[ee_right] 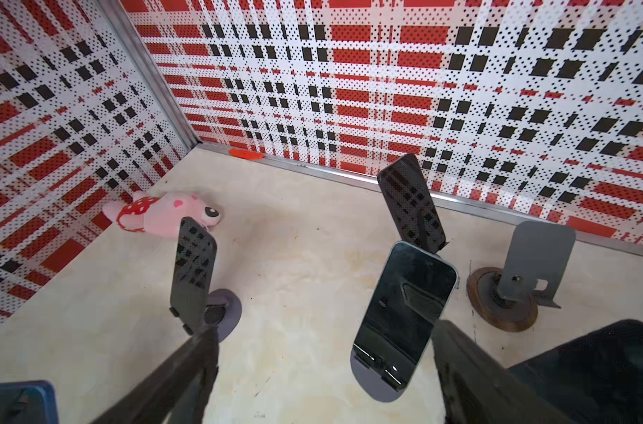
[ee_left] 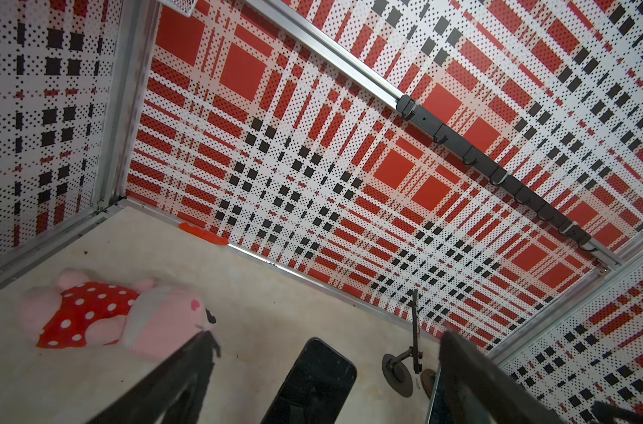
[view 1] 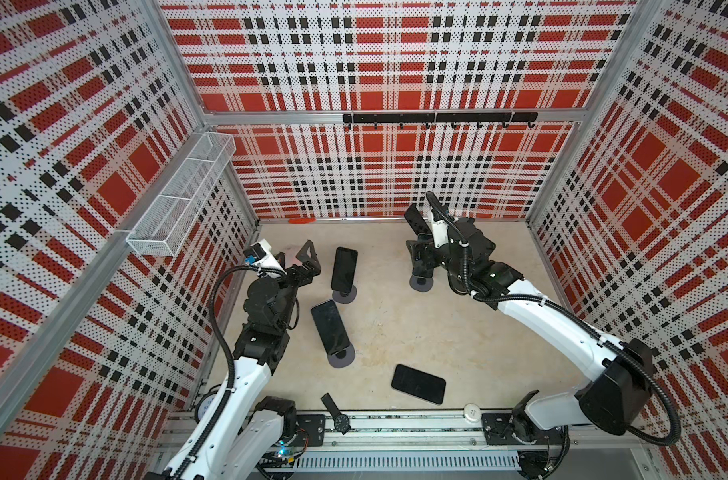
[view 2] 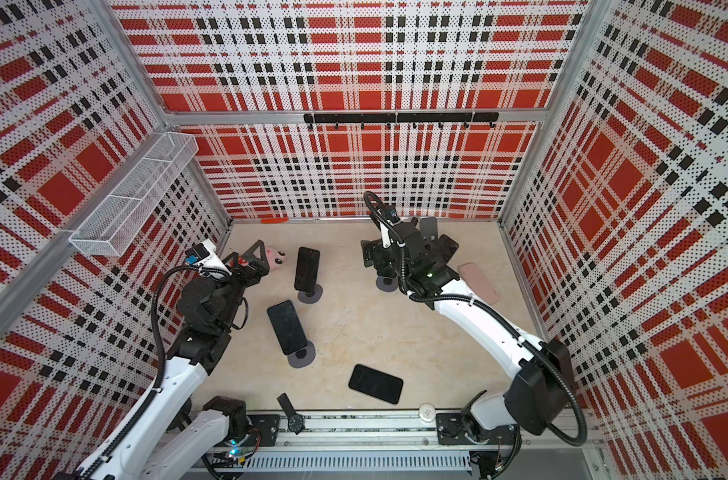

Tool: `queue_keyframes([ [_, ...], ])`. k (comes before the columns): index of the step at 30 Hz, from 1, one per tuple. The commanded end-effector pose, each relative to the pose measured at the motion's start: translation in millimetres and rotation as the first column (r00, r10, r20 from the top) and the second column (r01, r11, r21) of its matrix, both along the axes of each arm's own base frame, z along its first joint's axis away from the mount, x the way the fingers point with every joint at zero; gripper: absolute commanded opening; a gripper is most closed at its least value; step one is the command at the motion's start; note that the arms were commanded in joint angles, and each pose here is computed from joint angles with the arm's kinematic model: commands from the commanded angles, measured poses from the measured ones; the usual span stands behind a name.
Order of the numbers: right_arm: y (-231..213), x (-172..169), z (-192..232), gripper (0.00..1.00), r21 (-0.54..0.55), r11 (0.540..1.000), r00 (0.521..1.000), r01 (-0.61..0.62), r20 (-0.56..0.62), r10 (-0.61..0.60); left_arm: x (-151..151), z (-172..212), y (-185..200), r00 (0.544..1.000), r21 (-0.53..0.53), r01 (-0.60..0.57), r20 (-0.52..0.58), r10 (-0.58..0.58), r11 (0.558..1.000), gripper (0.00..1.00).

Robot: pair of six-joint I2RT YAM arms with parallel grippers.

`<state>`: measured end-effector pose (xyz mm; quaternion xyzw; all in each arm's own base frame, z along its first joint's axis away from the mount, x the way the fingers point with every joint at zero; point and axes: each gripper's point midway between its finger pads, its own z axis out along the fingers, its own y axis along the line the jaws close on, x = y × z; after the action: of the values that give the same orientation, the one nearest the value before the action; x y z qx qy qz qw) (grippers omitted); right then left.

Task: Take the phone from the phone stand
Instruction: 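Open the right gripper and draw it back toward the stands, then lower the right gripper onto a black phone on its stand and close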

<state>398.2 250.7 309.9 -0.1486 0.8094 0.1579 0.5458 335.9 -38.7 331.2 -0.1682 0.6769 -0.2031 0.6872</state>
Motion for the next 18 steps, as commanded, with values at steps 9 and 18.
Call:
queue_keyframes([
  [9,4.7,56.9,-0.4,1.00,0.028,0.962,0.962,-0.272,0.008,0.271,16.4,-6.7,-57.5,0.979,0.099,0.166,-0.135,-0.152,0.981,0.98],
  [18,-8.9,98.4,-15.0,0.98,0.016,0.897,0.896,-0.442,0.044,0.441,25.7,-11.5,-75.5,0.970,0.151,0.187,-0.185,-0.158,0.971,0.98],
])
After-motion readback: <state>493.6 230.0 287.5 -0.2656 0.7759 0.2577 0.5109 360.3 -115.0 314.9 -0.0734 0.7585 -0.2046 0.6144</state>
